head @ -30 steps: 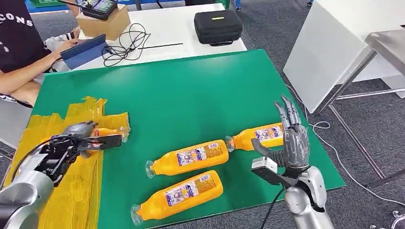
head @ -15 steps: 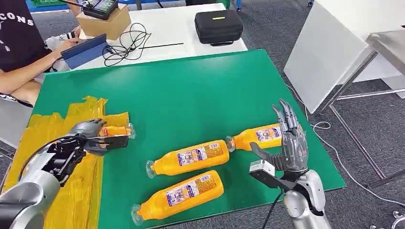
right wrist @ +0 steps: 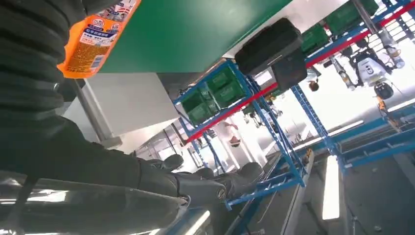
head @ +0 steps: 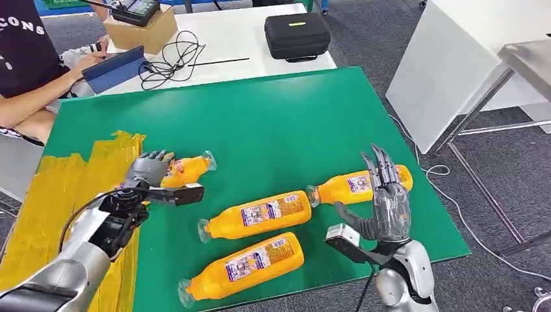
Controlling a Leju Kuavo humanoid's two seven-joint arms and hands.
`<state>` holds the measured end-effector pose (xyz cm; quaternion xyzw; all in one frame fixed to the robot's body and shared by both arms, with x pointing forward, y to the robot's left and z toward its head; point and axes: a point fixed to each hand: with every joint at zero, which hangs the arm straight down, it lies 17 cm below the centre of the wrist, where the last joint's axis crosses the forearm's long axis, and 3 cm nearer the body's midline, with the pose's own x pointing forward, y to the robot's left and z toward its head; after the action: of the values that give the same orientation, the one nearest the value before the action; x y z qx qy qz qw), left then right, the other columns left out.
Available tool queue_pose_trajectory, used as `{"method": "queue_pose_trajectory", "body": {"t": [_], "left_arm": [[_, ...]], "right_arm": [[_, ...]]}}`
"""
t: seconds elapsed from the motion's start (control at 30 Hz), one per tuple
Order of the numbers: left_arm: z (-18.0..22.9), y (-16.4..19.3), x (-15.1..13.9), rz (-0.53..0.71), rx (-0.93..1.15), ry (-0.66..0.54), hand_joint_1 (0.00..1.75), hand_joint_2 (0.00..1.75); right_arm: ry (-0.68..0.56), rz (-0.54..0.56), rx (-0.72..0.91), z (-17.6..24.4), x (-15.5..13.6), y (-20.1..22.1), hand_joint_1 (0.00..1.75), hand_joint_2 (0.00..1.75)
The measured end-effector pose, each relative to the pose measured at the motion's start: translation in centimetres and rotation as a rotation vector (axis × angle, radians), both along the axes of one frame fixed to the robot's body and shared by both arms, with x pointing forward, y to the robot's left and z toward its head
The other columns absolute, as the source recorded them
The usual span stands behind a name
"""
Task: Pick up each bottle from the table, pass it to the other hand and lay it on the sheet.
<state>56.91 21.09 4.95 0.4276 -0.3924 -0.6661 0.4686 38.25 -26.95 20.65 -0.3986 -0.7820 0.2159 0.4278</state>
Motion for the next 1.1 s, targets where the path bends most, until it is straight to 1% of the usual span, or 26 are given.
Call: {"method": "queue_pose_trajectory", "body": {"t": [0.2, 0.47, 0.8, 0.83, 0.9, 0.97, 1.0, 1.1], "left_arm": [[1.2, -0.3, -0.1, 0.036, 0.012, -0.063, 0.00, 0.00], [0.7, 2.1, -1.0, 0.133, 0.064, -0.079, 0.00, 0.00], [1.0, 2.7, -1.2, 0.141, 0.059, -0.114, 0.00, 0.00], [1.2, 2.1, -1.2, 0.115, 0.043, -0.127, 0.00, 0.00], [1.8, -0.2, -1.4, 0.009, -0.041, -0.146, 0.00, 0.00], [2.6, -4.0, -2.4, -0.145, -0.239, -0.125, 0.00, 0.00], [3.3, -5.4, -3.0, -0.199, -0.337, -0.119, 0.00, 0.00], [6.8, -8.5, -4.6, -0.310, -0.657, -0.114, 0.00, 0.00]], "right_arm": [[0.004, -0.009, 0.003, 0.0, 0.1, -0.1, 0.00, 1.75], [0.007, -0.011, 0.005, 0.0, 0.1, -0.1, 0.00, 1.75], [0.011, -0.008, 0.006, -0.1, 0.2, 0.0, 0.00, 1.75], [0.012, -0.009, 0.004, -0.1, 0.1, 0.0, 0.00, 1.75], [0.010, -0.012, -0.004, -0.1, -0.1, -0.1, 0.00, 1.75], [0.003, -0.033, -0.039, 0.1, -0.5, -0.5, 0.00, 1.75], [0.003, -0.045, -0.059, 0.2, -0.6, -0.7, 0.00, 1.75], [-0.001, -0.063, -0.140, 0.5, -0.6, -1.5, 0.00, 1.75]]}}
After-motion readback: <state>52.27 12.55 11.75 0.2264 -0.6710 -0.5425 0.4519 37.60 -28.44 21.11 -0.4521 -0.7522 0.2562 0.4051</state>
